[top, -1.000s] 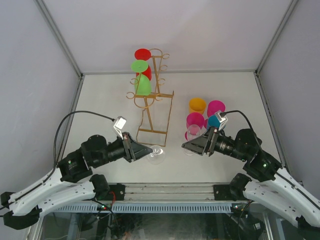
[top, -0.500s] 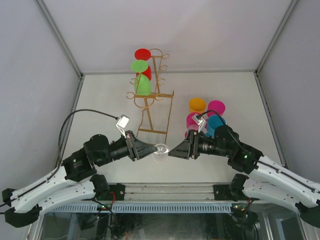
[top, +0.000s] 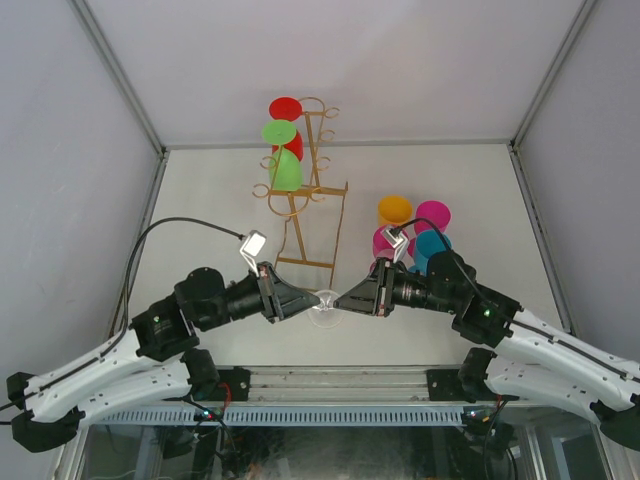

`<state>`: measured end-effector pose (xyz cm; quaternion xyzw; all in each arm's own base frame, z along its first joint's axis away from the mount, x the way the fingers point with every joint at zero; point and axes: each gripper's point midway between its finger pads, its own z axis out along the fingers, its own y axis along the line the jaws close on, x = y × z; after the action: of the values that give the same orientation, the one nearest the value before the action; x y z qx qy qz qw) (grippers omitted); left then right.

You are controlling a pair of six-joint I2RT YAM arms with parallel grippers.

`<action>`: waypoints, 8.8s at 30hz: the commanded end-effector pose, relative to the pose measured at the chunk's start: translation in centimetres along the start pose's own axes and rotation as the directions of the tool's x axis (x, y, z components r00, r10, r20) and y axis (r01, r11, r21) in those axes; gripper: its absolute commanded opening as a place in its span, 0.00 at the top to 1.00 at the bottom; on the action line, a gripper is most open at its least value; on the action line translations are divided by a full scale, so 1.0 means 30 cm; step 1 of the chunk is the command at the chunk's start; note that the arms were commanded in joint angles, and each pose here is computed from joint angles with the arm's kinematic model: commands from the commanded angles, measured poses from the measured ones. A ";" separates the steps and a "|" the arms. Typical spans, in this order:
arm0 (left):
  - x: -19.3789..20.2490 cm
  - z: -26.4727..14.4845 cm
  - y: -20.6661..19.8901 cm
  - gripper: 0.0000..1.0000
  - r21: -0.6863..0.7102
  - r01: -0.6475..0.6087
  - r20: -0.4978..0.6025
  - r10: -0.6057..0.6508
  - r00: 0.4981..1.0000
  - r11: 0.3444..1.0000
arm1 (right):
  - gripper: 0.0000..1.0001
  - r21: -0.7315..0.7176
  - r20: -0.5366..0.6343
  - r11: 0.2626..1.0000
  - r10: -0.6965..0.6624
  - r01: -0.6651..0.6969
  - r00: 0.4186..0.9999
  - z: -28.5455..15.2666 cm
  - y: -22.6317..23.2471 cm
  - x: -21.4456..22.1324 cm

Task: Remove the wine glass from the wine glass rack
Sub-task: Place the wine glass at the center of the board.

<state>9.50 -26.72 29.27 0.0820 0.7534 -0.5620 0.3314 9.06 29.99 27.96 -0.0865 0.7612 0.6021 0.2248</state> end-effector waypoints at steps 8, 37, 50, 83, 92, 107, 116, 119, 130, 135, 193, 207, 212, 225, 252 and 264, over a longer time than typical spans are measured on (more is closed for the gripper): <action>-0.018 -0.005 -0.061 1.00 0.082 -0.012 0.022 0.010 1.000 0.997 | 0.84 -0.095 0.038 0.995 -0.020 0.023 0.999 -0.011 0.103 -0.040; 0.055 0.006 -0.066 0.71 0.117 0.027 -0.069 -0.019 0.997 0.993 | 1.00 -0.074 0.175 0.988 -0.120 0.135 0.977 -0.058 0.115 -0.105; 0.049 0.028 -0.106 0.82 0.174 0.048 -0.068 -0.037 0.997 0.984 | 1.00 -0.131 0.162 0.976 -0.152 0.174 0.975 -0.056 0.157 -0.093; 0.240 -0.195 -0.058 1.00 0.472 -0.623 0.035 0.693 0.720 0.624 | 0.40 0.183 0.348 0.979 -0.150 0.090 0.925 -0.301 0.048 -0.266; 0.284 -0.280 -0.159 1.00 0.649 -0.620 0.163 0.716 0.679 0.440 | 0.38 0.106 0.164 0.991 -0.095 0.078 0.982 -0.218 0.042 -0.208; 0.288 -0.313 -0.222 1.00 0.714 -0.591 0.189 0.710 0.678 0.374 | 0.38 0.053 0.127 0.998 -0.041 0.034 0.991 -0.178 -0.017 -0.239; 0.285 -0.323 -0.238 1.00 0.725 -0.596 0.217 0.707 0.673 0.344 | 0.39 -0.091 -0.066 0.996 -0.013 0.007 0.998 -0.155 0.027 -0.171; 0.285 -0.325 -0.241 1.00 0.727 -0.599 0.227 0.706 0.670 0.335 | 0.42 -0.168 -0.138 0.986 -0.021 -0.002 0.990 -0.155 0.057 -0.146; 0.289 -0.333 -0.226 1.00 0.717 -0.613 0.240 0.709 0.663 0.331 | 0.56 -0.311 -0.280 0.950 -0.107 0.016 0.954 -0.204 0.147 -0.048; 0.291 -0.332 -0.226 1.00 0.720 -0.613 0.238 0.714 0.658 0.326 | 0.57 -0.375 -0.333 0.927 -0.160 0.025 0.929 -0.203 0.187 0.000; 0.322 -0.286 -0.136 0.96 0.683 -0.605 0.096 0.770 0.631 0.410 | 1.00 -0.338 -0.243 0.939 -0.147 0.059 0.959 -0.205 0.198 -0.026; 0.330 -0.293 -0.115 0.77 0.678 -0.608 0.069 0.787 0.613 0.414 | 1.00 -0.328 -0.231 0.941 -0.161 0.079 0.959 -0.212 0.193 -0.012; 0.322 -0.295 -0.111 0.66 0.664 -0.619 0.070 0.789 0.610 0.420 | 1.00 -0.326 -0.231 0.942 -0.164 0.083 0.959 -0.208 0.194 -0.008; 0.311 -0.302 -0.103 0.44 0.646 -0.639 0.066 0.804 0.591 0.417 | 1.00 -0.285 -0.225 0.950 -0.194 0.125 0.955 -0.189 0.183 0.008; 0.148 -0.198 -0.029 0.09 0.330 -0.690 0.101 0.703 0.704 0.644 | 1.00 0.348 -0.150 0.856 -0.351 0.382 0.924 -0.221 -0.003 -0.024; -0.079 -0.175 0.160 0.00 -0.172 -0.573 0.184 0.597 0.781 0.802 | 1.00 0.543 -0.185 0.768 -0.286 0.340 0.940 -0.382 -0.086 -0.022</action>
<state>6.92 -21.90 26.88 0.3639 0.6277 -0.4511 0.5197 7.83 19.89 27.88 -0.1877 0.8673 0.3409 0.3104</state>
